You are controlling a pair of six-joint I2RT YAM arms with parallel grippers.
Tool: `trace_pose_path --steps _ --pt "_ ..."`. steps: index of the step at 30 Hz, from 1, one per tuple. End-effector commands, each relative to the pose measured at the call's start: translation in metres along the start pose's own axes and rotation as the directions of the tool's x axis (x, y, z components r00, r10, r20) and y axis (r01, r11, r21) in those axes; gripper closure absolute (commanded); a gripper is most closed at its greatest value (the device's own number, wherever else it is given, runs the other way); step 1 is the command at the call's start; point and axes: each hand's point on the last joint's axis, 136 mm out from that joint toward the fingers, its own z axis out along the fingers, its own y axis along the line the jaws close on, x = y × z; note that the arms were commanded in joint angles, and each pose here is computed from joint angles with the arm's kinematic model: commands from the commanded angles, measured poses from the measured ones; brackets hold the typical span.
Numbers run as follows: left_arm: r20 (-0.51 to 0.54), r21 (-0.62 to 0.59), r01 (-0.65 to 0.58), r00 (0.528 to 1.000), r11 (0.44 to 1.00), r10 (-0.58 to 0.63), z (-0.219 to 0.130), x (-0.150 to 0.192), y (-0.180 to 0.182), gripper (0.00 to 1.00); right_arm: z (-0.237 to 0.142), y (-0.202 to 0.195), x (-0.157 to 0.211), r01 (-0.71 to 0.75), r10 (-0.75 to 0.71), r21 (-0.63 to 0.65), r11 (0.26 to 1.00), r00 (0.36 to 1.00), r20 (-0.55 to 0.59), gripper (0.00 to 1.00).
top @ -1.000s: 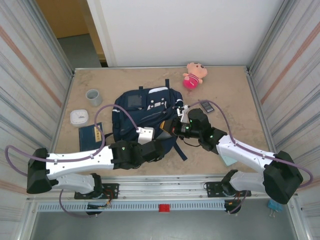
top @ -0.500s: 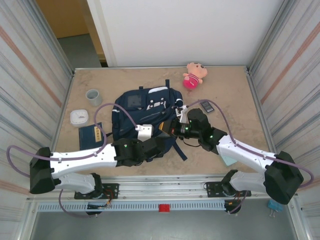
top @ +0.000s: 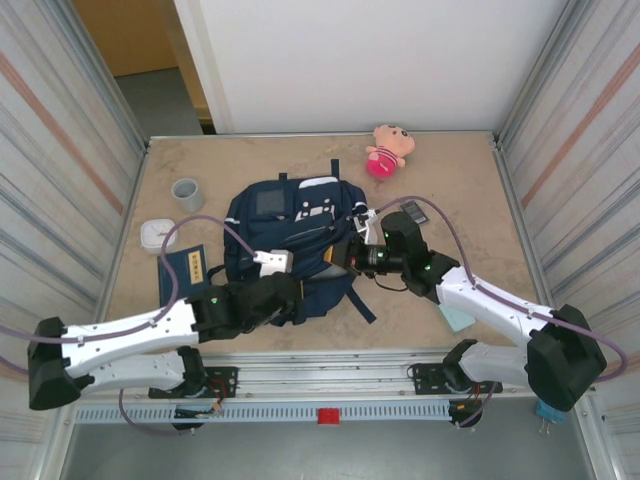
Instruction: Pack books, pencil case, and school supplies into a backpack
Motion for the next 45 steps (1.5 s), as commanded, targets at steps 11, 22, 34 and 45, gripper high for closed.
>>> trace_pose_path --steps 11,22,34,45 --pt "0.043 0.216 -0.098 0.995 0.971 0.09 -0.004 -0.009 -0.031 1.0 -0.003 0.04 -0.007 0.013 -0.007 -0.161 0.987 0.999 0.04 0.52" --pt "0.004 0.137 -0.073 0.997 0.988 0.073 0.001 0.001 -0.013 1.0 0.011 0.019 -0.008 -0.048 0.057 -0.104 0.993 0.994 0.092 0.86" --pt "-0.067 -0.156 -0.084 0.995 0.984 0.075 -0.023 0.012 0.068 1.0 -0.032 0.032 -0.035 0.074 -0.068 -0.101 0.992 0.995 0.069 1.0" --pt "-0.089 0.094 -0.133 0.986 0.987 0.142 -0.015 0.013 0.036 1.0 -0.028 0.041 -0.028 0.154 -0.158 -0.11 0.982 0.987 -0.029 1.0"
